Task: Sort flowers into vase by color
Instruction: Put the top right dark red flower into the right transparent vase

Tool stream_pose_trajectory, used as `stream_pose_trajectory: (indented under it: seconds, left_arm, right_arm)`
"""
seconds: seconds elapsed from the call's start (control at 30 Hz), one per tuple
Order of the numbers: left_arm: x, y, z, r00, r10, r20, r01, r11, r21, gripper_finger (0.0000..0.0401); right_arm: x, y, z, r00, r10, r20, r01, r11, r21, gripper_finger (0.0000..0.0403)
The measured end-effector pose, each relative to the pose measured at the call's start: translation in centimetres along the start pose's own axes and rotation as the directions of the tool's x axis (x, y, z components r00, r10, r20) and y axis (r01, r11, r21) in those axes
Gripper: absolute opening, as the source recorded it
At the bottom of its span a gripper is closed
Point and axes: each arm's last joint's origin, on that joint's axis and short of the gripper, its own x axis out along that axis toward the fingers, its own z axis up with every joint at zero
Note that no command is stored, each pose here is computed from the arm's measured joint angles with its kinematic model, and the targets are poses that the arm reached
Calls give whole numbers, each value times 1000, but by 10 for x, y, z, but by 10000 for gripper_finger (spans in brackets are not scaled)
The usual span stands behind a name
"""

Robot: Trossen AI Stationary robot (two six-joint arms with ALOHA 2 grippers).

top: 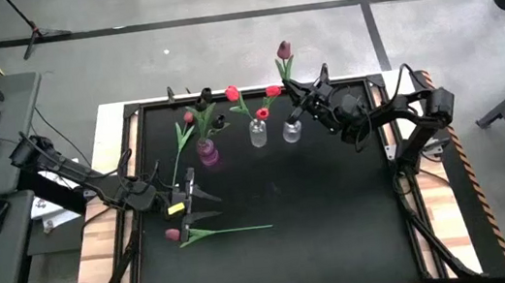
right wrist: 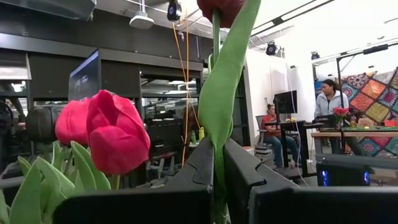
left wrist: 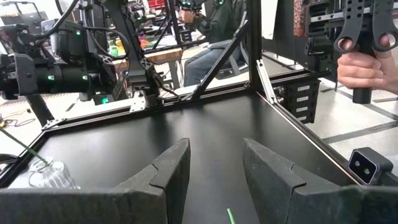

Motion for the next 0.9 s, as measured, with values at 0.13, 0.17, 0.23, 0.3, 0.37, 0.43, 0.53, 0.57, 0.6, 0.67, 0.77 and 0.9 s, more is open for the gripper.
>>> stream_pose_trajectory:
  seconds: [0.13,0.17,0.23,0.3,0.37,0.43,0.53,0.57,0.6,0.67,0.77,0.9]
  left_arm:
    - [0,0,0,1000,11,-1,-11,1000,0,133]
    - [0,0,0,1000,13,-2,-13,1000,0,133]
    - [0,0,0,1000,16,-2,-16,1000,0,133]
    - [0,0,0,1000,16,-3,-16,1000,0,133]
    - [0,0,0,1000,17,-4,-17,1000,1,133]
    - [0,0,0,1000,17,-4,-17,1000,1,133]
    - [0,0,0,1000,17,-5,-17,1000,1,133]
    - [0,0,0,1000,17,-5,-17,1000,1,133]
    - [0,0,0,1000,17,-5,-17,1000,1,133]
    - [0,0,0,1000,17,-5,-17,1000,1,133]
    - [0,0,0,1000,17,-5,-17,1000,1,133]
    - [0,0,0,1000,17,-5,-17,1000,1,133]
  right_arm:
    - [0,0,0,1000,0,-2,0,1000,-2,0]
    - [0,0,-1,1000,0,-6,0,1000,-3,0]
    - [0,0,-3,1000,2,-27,-2,1000,-9,0]
    - [0,0,-5,999,3,-53,-4,1000,-14,0]
    - [0,0,-8,997,4,-77,-5,1000,-21,0]
    - [-1,0,-10,995,4,-103,-7,1000,-27,1]
    - [-1,1,-12,993,4,-119,-8,999,-32,6]
    - [-1,1,-12,993,4,-121,-9,999,-37,9]
    - [-1,1,-12,993,4,-122,-10,999,-44,14]
    - [-1,1,-12,992,4,-124,-10,999,-49,25]
    - [-1,1,-13,992,4,-128,-9,999,-36,53]
    - [-1,0,-15,989,-22,-149,18,1000,-25,109]
